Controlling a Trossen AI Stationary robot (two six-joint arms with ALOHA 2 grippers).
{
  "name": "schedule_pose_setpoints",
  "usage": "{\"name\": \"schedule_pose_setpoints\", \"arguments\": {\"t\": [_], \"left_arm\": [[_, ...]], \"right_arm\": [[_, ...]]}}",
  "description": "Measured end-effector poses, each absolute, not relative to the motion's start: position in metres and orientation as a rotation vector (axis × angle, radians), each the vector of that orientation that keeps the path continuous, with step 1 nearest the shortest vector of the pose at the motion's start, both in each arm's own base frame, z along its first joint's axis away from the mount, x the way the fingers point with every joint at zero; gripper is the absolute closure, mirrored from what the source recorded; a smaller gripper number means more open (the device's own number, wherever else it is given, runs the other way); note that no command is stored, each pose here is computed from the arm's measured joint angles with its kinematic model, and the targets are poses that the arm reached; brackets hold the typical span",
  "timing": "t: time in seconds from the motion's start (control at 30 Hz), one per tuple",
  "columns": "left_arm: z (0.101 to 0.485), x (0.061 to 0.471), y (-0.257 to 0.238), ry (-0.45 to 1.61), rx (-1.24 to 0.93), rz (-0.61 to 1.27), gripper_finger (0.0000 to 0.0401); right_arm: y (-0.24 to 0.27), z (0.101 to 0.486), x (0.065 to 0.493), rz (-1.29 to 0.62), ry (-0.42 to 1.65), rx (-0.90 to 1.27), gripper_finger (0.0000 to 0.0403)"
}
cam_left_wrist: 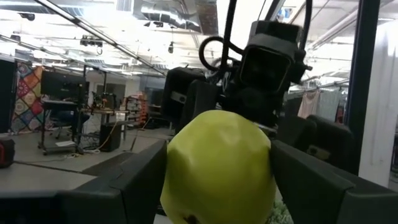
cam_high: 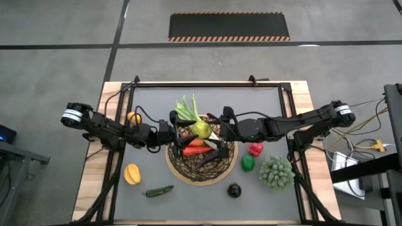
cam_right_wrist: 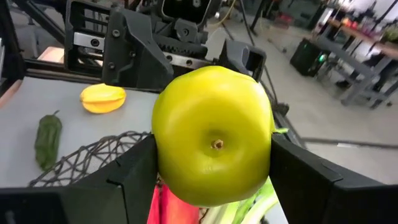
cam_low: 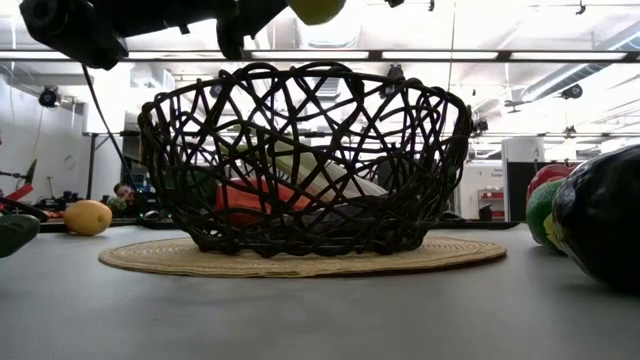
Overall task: Build produce basket
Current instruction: Put the green apple into the wire basket
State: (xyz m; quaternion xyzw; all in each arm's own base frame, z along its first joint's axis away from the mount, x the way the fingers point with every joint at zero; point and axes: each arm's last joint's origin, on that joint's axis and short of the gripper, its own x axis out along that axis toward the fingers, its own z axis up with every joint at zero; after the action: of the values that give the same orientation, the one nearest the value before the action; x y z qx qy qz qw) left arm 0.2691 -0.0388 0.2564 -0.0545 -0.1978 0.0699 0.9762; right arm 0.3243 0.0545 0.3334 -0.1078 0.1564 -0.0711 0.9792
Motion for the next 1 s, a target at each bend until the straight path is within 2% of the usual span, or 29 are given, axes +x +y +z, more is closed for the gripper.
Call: {"name": "schedule_pose_setpoints", "arguments": {"t": [0.13, 0.43, 0.73, 1.0], "left_arm": [[0.255, 0.27, -0.039, -0.385, -0.102, 0.136, 0.0137], [0.254, 0.27, -0.039, -0.364, -0.054, 0.146, 0.0084], [0.268, 0.26, -0.036, -0.361, 0.099, 0.179, 0.008], [0.283, 0.248, -0.034, -0.385, 0.269, 0.228, 0.008]], "right_arm": [[0.054, 0.337, 0.323, -0.145, 0.359, -0.184, 0.0155], [0.053, 0.341, 0.317, -0.161, 0.48, -0.119, 0.0156], [0.05, 0.353, 0.308, -0.139, 0.613, 0.063, 0.0156], [0.051, 0.346, 0.31, -0.094, 0.682, 0.214, 0.0156]]}}
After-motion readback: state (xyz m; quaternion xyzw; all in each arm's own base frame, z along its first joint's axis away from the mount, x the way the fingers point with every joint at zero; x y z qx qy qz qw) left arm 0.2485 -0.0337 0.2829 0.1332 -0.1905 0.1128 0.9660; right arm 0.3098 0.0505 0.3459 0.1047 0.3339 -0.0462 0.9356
